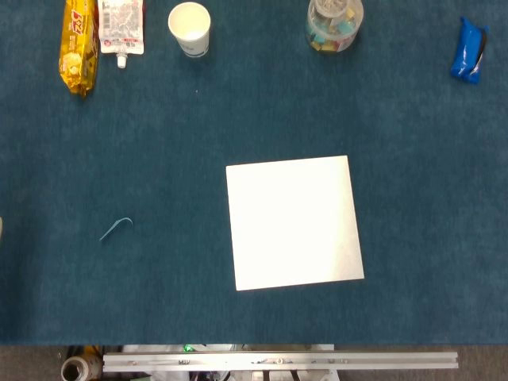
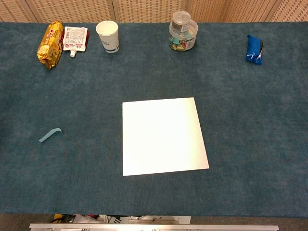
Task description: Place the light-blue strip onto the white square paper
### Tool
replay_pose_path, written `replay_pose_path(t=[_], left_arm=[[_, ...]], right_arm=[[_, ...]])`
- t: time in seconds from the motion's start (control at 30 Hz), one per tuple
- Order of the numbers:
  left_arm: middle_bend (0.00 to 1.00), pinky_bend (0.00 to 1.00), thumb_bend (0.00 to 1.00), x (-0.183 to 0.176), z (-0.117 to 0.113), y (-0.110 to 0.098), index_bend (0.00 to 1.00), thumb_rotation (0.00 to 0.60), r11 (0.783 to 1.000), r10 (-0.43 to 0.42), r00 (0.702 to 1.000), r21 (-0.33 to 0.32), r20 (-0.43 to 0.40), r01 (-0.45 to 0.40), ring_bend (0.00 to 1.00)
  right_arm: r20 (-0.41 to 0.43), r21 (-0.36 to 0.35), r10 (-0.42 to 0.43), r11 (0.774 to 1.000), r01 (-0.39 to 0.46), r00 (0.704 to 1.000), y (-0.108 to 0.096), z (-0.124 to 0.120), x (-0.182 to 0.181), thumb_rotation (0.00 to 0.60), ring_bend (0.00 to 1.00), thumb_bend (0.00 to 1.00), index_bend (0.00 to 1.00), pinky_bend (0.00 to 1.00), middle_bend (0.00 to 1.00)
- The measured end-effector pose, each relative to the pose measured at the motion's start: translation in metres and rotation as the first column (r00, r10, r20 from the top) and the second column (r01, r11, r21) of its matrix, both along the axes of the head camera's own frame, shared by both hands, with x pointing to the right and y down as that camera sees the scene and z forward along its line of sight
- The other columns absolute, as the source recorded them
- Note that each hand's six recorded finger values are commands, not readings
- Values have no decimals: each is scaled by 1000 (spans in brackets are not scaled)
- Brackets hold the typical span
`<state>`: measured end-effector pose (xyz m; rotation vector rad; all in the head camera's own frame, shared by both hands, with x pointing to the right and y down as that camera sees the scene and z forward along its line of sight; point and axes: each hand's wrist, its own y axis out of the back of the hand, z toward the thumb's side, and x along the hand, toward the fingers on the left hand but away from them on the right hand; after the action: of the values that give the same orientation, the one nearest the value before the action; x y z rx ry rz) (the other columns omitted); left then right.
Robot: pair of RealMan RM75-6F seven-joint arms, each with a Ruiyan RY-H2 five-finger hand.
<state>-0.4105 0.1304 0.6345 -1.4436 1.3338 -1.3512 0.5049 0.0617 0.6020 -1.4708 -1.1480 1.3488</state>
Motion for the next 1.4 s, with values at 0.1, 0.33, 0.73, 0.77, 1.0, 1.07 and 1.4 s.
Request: replay_pose_path(t=[0.1,0.33,0.73,0.77,1.0,1.07,1.4], left_arm=[[41,26,320,-1,0,0,34,600,1000,-4,1000,-5,-5,4,36],[50,26,319,-1,-5,-1,59,600,1000,15,1000,-6,-3,-15,37],[251,343,320,20,-3,-15,216,600,984,172,985,-44,-31,-174,250],[290,424,320,23,-2,-16,228,600,981,185,982,-52,-31,-186,297],[680,834,293,45,11,-24,388,600,953,279,960,-116,-11,-279,712],[741,894,284,53,16,-24,395,600,946,297,955,-135,-10,-296,776],[975,1000,284,90,43,-27,391,600,927,338,941,-178,8,-332,987]], right_arm=[[-6,10,1,1000,-1,1000,-3,-2,0,600,159,130,117,192,316],[-27,32,4,999,-3,1000,-12,-9,0,600,200,130,117,191,363],[-44,39,4,999,-2,999,-24,-15,-4,600,199,130,117,192,363],[-44,38,3,999,-2,999,-24,-15,-5,600,200,130,117,192,363],[-50,27,7,1000,-5,999,-25,-12,-2,600,218,130,117,192,365],[-49,23,10,1000,-9,999,-24,-10,-1,600,224,129,117,192,367],[-49,1,22,1000,-22,999,-24,-2,7,600,240,129,119,205,370]])
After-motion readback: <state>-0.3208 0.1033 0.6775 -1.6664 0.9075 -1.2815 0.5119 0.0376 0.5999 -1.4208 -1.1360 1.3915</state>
